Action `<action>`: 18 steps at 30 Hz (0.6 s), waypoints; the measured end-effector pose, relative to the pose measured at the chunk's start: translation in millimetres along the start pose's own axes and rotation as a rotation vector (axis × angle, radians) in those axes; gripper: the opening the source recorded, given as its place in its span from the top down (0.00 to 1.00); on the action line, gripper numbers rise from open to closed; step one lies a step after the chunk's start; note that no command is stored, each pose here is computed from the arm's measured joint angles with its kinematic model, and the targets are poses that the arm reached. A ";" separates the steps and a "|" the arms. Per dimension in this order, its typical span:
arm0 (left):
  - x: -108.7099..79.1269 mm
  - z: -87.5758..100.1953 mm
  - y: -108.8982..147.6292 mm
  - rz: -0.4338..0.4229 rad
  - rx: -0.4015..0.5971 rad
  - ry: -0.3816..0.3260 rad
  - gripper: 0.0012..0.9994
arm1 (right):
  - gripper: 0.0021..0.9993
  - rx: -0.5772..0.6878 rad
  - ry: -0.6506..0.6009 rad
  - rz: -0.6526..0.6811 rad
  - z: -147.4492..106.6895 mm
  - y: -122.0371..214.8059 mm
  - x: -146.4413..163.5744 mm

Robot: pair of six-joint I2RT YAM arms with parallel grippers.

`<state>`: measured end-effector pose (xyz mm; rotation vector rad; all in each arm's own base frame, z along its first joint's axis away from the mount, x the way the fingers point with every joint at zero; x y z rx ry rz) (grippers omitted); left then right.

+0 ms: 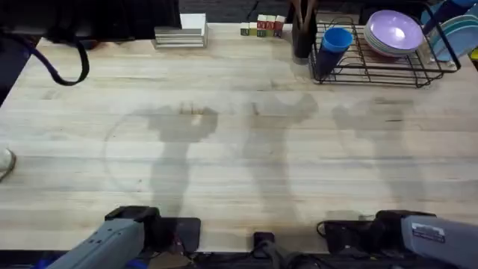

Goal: Pick up the cup on the table and put them onto the rack.

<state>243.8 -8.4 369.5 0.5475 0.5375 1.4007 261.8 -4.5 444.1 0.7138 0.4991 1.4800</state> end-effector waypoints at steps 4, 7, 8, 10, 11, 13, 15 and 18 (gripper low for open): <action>0.0 0.0 0.0 0.000 0.000 0.000 0.01 | 0.00 0.009 0.015 -0.001 -25.1 -8.7 -3.1; 0.0 0.1 0.0 0.000 0.000 0.000 0.01 | 0.00 0.042 0.033 0.000 -50.8 -19.6 -5.4; 0.0 0.0 0.1 0.000 0.000 0.000 0.01 | 0.00 0.047 0.042 0.001 -58.5 -23.2 -5.6; 0.0 0.0 -0.1 0.000 0.000 0.000 0.01 | 0.00 0.066 0.057 0.009 -74.7 -28.6 -4.8; 0.0 0.0 -0.1 0.000 0.000 0.000 0.01 | 0.00 0.076 0.063 0.013 -82.2 -30.4 -4.1; 0.0 0.0 0.0 0.000 0.000 0.000 0.01 | 0.00 0.092 0.076 0.023 -96.3 -32.2 -2.5; 0.0 0.0 0.1 0.000 0.000 0.000 0.01 | 0.00 0.091 0.085 0.030 -104.6 -32.9 -1.3; 0.0 0.0 -0.1 0.000 0.000 0.000 0.01 | 0.00 0.077 0.091 0.035 -107.7 -31.7 -0.6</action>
Point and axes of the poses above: each hand's point on the last joint's axis, 136 mm out from that joint toward the fingers, its own y axis back along the fingers, its own x axis along the line the jaws close on, z = x × y, the point moved 9 cm from there along y, back along the fingers, and after that the axes turned 6 degrees about -y, right-handed, at the moved point
